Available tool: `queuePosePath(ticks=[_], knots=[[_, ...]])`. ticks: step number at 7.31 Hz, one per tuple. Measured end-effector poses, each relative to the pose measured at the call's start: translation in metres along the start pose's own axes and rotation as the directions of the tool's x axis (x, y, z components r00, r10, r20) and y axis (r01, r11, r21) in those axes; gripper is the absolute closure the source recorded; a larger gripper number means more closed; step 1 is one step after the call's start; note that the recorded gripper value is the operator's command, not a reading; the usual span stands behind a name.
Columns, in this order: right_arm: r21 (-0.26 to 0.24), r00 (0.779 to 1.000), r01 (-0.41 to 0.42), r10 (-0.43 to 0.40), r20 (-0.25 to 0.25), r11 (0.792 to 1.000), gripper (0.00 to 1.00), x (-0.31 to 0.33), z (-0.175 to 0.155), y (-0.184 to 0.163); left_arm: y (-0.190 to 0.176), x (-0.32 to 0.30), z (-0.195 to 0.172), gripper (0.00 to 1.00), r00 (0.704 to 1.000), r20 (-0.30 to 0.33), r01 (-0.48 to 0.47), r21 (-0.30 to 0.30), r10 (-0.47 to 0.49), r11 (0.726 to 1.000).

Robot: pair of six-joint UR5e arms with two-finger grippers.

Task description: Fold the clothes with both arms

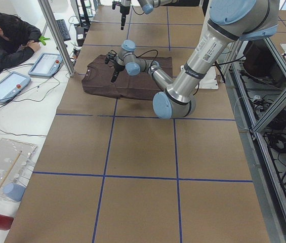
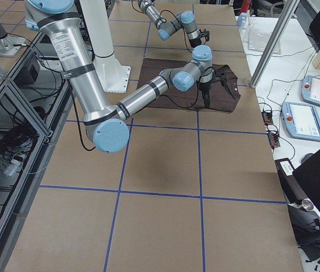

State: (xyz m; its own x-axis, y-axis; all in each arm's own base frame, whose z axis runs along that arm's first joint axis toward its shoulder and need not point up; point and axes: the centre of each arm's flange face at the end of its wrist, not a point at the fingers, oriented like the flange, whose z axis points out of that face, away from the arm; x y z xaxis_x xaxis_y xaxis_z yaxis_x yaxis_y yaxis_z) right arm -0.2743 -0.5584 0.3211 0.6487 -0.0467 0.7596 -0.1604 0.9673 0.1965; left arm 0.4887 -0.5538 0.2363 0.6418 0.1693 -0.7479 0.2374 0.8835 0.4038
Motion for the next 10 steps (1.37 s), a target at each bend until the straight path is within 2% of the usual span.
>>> queuePosePath(ticks=[2,4,5,6,7,8,10], knots=[[0.027,0.994,-0.099,0.098,0.044,0.995,0.00,-0.070,0.001,0.066,0.034,-0.019,-0.048,0.00,0.998,-0.064,-0.021,-0.026,0.020,0.999],[0.060,0.976,-0.202,0.196,0.093,0.977,0.03,-0.142,0.007,0.165,0.092,-0.024,-0.074,0.00,0.993,-0.111,0.018,-0.075,-0.027,0.997],[0.062,0.969,-0.233,0.226,0.105,0.971,0.09,-0.159,0.010,0.216,0.126,-0.026,-0.085,0.01,0.991,-0.122,0.045,-0.104,-0.058,0.994],[0.054,0.964,-0.251,0.245,0.105,0.966,0.14,-0.160,0.007,0.265,0.164,-0.026,-0.093,0.02,0.988,-0.119,0.086,-0.132,-0.102,0.987],[0.041,0.962,-0.261,0.256,0.091,0.965,0.14,-0.151,0.004,0.304,0.202,-0.023,-0.095,0.06,0.984,-0.102,0.131,-0.164,-0.149,0.978],[0.026,0.964,-0.259,0.257,0.071,0.965,0.13,-0.142,0.004,0.330,0.241,-0.018,-0.092,0.15,0.980,-0.078,0.165,-0.194,-0.183,0.967],[0.013,0.967,-0.251,0.251,0.052,0.968,0.12,-0.135,0.005,0.350,0.299,-0.022,-0.085,0.19,0.977,-0.021,0.201,-0.229,-0.211,0.953]])
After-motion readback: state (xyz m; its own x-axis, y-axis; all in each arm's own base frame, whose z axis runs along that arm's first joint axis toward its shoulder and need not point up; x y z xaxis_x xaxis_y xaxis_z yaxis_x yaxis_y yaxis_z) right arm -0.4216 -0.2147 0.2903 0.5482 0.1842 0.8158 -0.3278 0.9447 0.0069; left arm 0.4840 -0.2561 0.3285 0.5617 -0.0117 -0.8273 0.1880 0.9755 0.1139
